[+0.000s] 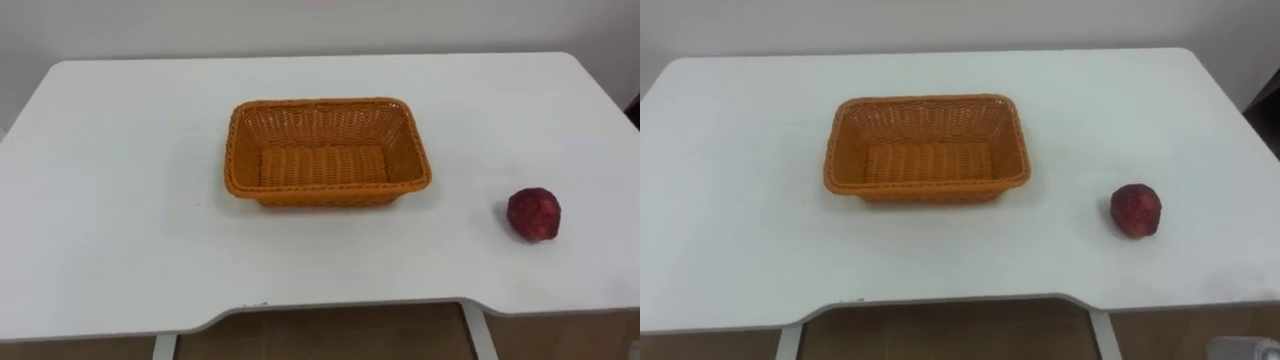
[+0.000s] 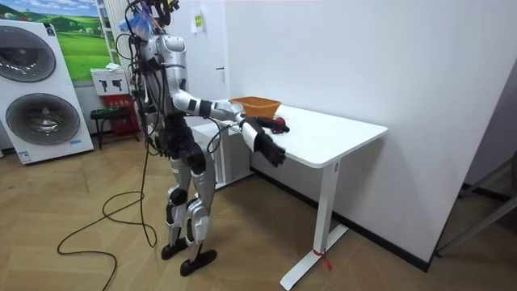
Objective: Pick and place apple
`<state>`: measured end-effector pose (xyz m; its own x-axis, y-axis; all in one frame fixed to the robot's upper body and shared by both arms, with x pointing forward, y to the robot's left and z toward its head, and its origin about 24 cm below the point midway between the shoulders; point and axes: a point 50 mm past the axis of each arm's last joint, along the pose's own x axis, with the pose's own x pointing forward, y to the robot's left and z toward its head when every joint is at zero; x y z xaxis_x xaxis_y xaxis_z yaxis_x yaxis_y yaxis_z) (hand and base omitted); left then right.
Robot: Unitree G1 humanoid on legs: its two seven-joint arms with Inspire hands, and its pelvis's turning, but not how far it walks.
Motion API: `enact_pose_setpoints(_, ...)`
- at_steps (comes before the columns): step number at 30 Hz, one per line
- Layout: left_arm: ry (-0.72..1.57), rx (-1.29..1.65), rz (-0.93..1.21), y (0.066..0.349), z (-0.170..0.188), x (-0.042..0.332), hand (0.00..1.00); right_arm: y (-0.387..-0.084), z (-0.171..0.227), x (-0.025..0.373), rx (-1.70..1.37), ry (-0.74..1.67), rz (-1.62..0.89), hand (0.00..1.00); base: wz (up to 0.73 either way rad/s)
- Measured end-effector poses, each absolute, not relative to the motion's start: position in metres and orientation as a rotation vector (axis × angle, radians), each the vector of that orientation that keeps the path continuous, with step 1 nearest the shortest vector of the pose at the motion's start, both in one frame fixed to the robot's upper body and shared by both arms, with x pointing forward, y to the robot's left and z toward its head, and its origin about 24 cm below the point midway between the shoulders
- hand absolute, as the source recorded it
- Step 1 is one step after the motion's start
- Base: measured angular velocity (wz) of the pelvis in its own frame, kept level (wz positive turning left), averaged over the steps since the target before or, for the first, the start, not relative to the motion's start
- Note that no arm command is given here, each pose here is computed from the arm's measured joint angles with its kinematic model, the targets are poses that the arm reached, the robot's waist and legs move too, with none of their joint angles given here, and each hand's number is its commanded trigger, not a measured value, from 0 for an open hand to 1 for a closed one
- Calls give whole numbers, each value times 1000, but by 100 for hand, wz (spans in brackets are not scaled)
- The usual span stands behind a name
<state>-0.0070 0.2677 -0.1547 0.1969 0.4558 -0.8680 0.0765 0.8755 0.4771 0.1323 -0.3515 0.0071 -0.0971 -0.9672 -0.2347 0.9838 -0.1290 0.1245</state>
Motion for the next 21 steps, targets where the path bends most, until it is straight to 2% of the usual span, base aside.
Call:
enact_pose_setpoints(5,1369,497,265,267,-155,-11,0,-344,22,147,58,-3,-1575,0,1)
enact_pose_setpoints(9,1354,506,256,267,-155,-7,0,-329,27,164,-100,-37,-1387,0,0)
enact_pose_setpoints(21,1321,546,148,259,-156,7,0,-283,5,192,-150,75,-893,0,-3)
